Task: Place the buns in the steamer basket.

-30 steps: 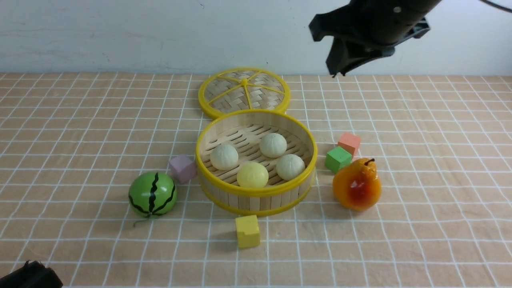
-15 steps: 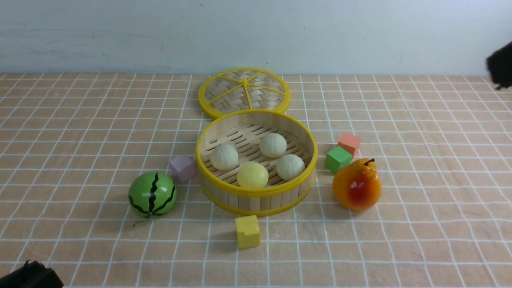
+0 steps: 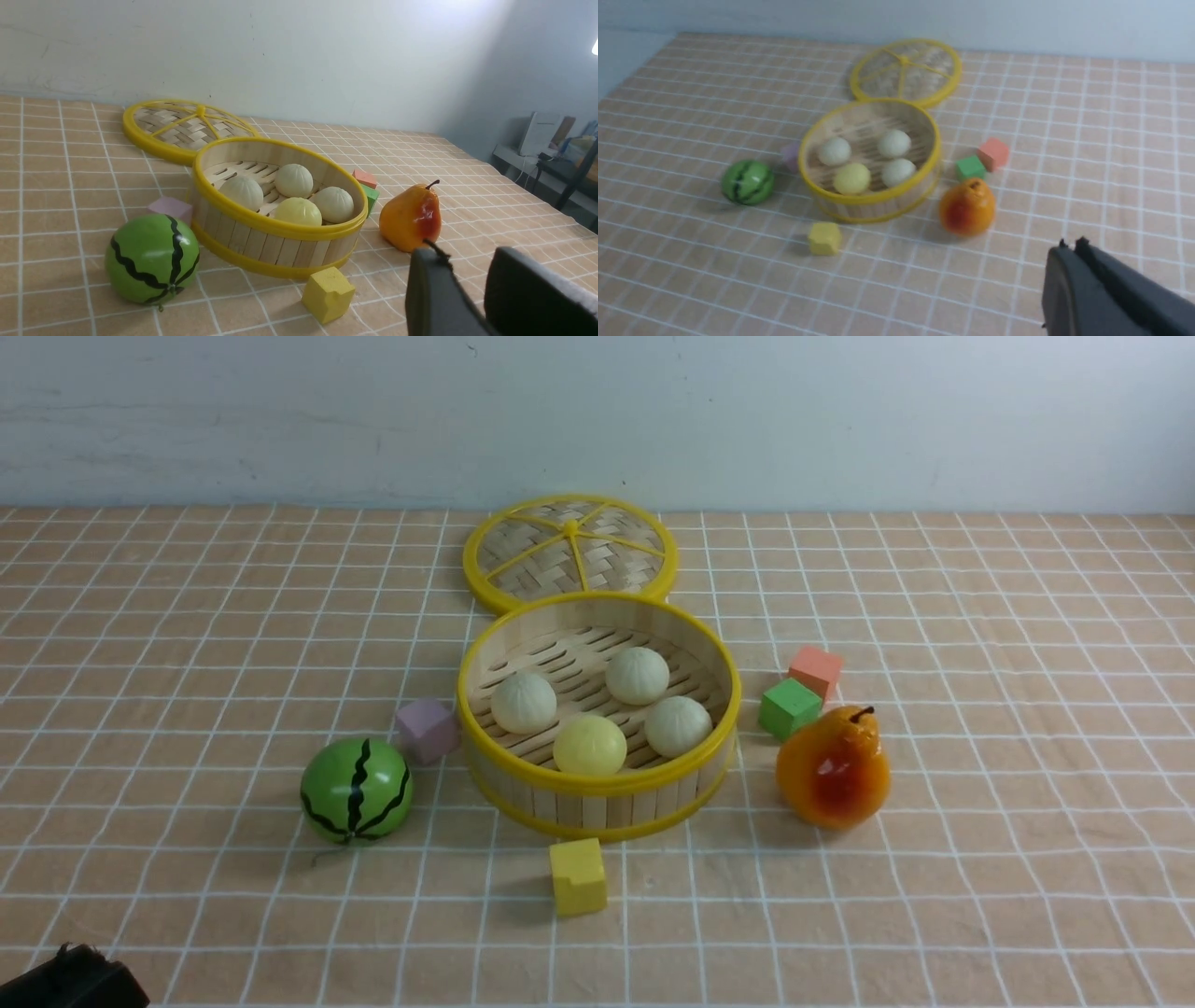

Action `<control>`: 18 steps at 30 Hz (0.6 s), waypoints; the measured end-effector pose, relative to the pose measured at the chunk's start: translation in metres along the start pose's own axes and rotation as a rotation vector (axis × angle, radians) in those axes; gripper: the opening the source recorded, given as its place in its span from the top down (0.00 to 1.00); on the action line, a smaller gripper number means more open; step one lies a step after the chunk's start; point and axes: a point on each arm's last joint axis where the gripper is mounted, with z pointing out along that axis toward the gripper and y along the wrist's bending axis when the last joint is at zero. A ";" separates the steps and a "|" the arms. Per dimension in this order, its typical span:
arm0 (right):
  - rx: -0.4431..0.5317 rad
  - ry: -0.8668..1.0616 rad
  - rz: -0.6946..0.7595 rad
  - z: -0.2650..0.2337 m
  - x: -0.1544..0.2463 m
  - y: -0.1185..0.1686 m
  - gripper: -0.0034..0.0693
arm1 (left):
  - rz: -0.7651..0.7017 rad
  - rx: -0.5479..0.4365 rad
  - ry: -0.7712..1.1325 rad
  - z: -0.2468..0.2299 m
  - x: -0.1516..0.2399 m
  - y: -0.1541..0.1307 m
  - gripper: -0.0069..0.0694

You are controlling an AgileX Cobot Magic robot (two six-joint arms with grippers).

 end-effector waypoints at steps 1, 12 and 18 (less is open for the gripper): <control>0.034 0.005 -0.014 0.011 0.016 -0.004 0.97 | 0.000 0.000 0.000 0.000 0.000 0.000 0.69; 0.248 -0.242 0.031 0.112 0.214 -0.044 0.97 | 0.000 0.000 0.000 0.000 0.000 0.000 0.69; 0.280 -0.179 0.102 0.132 0.266 -0.052 0.97 | 0.000 0.000 0.000 0.000 0.000 0.000 0.69</control>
